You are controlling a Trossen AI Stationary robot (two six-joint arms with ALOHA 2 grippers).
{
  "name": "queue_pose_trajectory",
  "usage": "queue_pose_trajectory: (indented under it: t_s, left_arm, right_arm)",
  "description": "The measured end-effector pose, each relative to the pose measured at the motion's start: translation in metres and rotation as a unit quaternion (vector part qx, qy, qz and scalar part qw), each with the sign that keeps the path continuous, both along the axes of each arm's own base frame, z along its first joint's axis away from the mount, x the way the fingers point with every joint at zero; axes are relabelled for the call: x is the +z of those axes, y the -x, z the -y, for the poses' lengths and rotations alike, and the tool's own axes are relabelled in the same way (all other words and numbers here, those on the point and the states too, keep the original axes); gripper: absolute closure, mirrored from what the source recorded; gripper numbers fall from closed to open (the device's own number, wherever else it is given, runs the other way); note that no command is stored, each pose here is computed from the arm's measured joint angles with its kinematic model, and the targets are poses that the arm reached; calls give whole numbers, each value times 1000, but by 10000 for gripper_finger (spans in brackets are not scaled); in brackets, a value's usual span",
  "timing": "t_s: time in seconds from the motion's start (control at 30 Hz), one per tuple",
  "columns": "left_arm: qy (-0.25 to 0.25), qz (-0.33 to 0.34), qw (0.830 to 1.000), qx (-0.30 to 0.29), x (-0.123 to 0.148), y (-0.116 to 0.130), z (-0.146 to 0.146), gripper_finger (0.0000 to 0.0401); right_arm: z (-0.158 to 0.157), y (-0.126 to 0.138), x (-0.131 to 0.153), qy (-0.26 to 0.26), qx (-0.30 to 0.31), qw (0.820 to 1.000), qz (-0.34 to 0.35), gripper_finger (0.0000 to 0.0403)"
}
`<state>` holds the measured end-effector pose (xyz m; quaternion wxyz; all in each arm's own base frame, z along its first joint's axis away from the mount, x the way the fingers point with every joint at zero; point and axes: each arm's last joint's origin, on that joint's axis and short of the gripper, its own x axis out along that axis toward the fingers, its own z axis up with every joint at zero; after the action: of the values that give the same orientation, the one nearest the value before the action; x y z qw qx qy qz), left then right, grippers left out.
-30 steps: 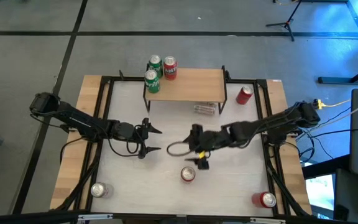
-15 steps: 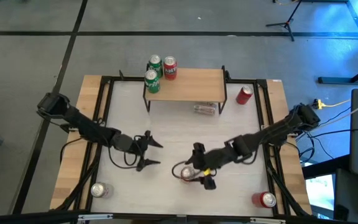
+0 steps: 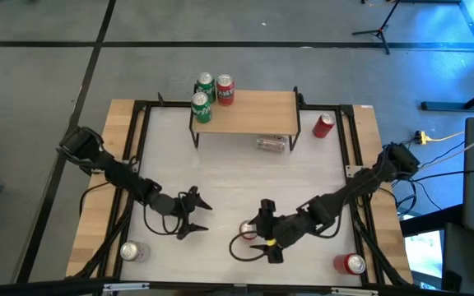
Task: Place canned beverage on shelf
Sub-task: Put the orange soda can on the shelf aligned with the other orange soda can
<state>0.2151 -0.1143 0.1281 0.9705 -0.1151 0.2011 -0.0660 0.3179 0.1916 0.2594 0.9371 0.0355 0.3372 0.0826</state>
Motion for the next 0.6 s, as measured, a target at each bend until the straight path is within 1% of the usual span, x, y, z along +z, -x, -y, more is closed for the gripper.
queue_pose_trajectory:
  t_s: [0.27, 0.4, 0.5, 0.6]
  left_arm:
    - [4, -2, 1000, -16, 0, 5, 8, 46]
    - [3, -2, 1000, -19, 0, 6, 10, 46]
    - [2, -2, 1000, -19, -1, 6, 10, 46]
    - [1, -5, 1000, -20, -1, 6, 10, 46]
  right_arm:
    - [3, -2, 1, -12, -8, 1000, 1, 73]
    - [5, -3, 1, 2, -28, 1000, 8, 42]
    - [5, -3, 0, 2, -28, 1000, 6, 13]
    - [5, -3, 0, 3, -28, 1000, 7, 9]
